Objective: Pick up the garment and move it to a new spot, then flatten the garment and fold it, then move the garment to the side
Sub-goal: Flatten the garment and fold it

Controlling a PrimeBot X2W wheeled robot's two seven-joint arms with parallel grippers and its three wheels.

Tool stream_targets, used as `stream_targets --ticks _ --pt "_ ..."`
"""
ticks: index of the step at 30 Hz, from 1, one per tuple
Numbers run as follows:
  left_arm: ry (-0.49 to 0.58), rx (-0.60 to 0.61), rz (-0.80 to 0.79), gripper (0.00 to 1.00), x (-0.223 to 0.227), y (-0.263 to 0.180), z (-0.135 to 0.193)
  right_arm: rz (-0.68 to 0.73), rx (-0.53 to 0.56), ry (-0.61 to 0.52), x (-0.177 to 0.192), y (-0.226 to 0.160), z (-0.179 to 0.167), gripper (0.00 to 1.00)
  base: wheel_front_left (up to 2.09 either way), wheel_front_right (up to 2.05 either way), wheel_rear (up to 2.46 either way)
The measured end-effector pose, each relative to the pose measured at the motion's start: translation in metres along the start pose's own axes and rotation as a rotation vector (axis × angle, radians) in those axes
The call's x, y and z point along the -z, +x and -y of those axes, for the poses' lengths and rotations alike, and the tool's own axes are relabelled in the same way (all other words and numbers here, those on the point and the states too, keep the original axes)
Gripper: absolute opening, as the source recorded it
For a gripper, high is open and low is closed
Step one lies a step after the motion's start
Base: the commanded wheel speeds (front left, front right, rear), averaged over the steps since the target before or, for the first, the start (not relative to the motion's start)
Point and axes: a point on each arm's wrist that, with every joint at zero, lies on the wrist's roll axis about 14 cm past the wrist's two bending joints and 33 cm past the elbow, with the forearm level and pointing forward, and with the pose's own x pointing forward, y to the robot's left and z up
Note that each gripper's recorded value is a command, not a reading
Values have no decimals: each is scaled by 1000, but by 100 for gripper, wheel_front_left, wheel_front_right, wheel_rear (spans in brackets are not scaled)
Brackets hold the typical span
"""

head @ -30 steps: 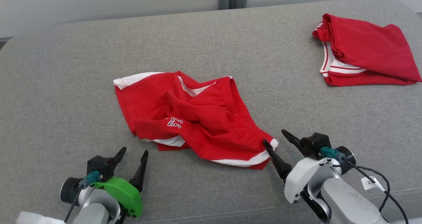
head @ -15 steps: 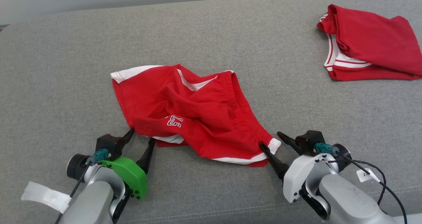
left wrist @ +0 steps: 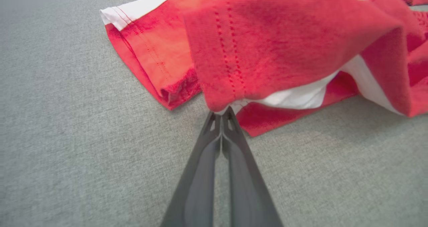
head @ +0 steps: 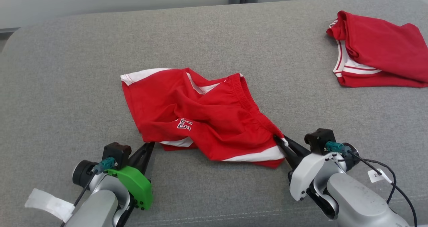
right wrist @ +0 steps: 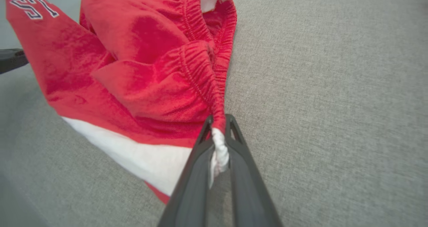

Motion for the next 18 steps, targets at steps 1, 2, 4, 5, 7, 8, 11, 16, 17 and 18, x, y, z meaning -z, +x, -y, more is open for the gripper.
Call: stream_targets --ticks 1,2,4,5,7,8,11,16,17,18 --pt "1 -1 1 0 1 -3 0 16 1 1 -4 0 0 0 0 0 0" --pt "0 0 2 0 1 -6 1 24 4 3 -6 -1 1 0 0 0 0" --pt "3 0 2 0 3 -10 2 35 5 1 -9 -2 0 0 0 0 0" --pt "3 -1 0 0 4 -12 2 38 5 0 -10 -2 0 0 0 0 0" --pt "9 2 -15 0 10 -17 4 44 4 -1 -12 -3 -1 0 0 0 0" --pt "8 2 -11 0 9 -18 4 52 6 3 -14 -4 -1 0 0 0 0" --pt "9 9 32 0 -4 -18 8 100 13 47 -26 -4 -2 0 0 0 0" --pt "13 26 97 0 -17 -31 14 183 19 69 -51 -11 -1 0 0 0 0" --pt "30 31 116 0 -23 -34 15 201 21 78 -56 -12 -1 0 0 0 0" --pt "46 28 137 0 -30 -36 12 225 18 86 -63 -14 -2 0 0 0 0"
